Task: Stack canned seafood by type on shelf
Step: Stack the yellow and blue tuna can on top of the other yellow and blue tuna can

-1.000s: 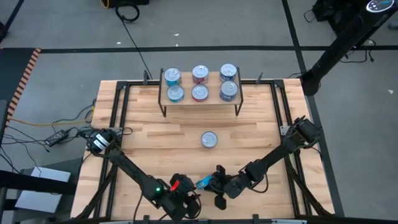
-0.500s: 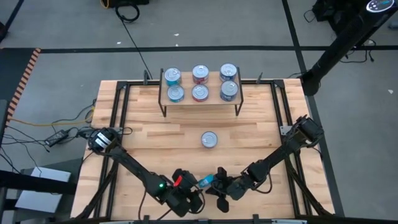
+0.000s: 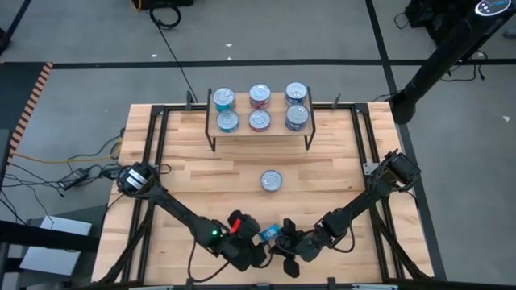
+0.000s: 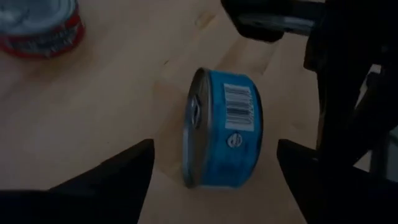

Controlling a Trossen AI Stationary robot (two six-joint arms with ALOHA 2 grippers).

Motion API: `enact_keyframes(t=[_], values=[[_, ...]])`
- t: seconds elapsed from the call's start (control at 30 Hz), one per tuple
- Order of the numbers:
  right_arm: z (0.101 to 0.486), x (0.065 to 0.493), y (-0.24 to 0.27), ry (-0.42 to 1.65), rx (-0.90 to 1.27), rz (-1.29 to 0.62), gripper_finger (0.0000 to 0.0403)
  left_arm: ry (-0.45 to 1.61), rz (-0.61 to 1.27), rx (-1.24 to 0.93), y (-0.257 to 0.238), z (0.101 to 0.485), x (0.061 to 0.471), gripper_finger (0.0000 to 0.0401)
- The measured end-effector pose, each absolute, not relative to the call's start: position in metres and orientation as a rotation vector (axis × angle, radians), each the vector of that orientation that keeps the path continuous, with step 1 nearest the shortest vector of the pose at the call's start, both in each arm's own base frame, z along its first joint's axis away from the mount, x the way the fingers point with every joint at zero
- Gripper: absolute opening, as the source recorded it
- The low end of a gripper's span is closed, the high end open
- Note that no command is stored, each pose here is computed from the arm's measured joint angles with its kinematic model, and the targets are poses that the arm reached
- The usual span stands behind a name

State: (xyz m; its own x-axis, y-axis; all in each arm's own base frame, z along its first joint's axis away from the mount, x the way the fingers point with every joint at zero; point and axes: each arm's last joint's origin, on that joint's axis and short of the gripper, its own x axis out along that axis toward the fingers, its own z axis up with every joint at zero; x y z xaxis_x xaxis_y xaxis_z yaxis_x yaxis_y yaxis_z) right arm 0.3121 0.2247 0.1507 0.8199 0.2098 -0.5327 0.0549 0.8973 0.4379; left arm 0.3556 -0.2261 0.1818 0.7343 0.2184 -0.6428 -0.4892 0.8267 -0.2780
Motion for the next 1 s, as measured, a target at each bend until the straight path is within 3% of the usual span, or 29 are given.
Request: enact_keyframes(t=[0.27, 0.73, 1.0], values=[[0.151, 0.312, 0.225, 0.608, 0.455, 0.082, 0.0008, 0.631, 0.366, -0.357, -0.215, 0.184, 0.366, 0.0333], [0.151, 0.312, 0.225, 0.608, 0.455, 0.081, 0.0008, 0.686, 0.329, -0.434, -0.205, 0.183, 0.374, 0.0318], [0.151, 0.312, 0.225, 0.608, 0.45, 0.082, 0.0008, 0.72, 0.291, -0.456, -0.206, 0.183, 0.373, 0.0284]])
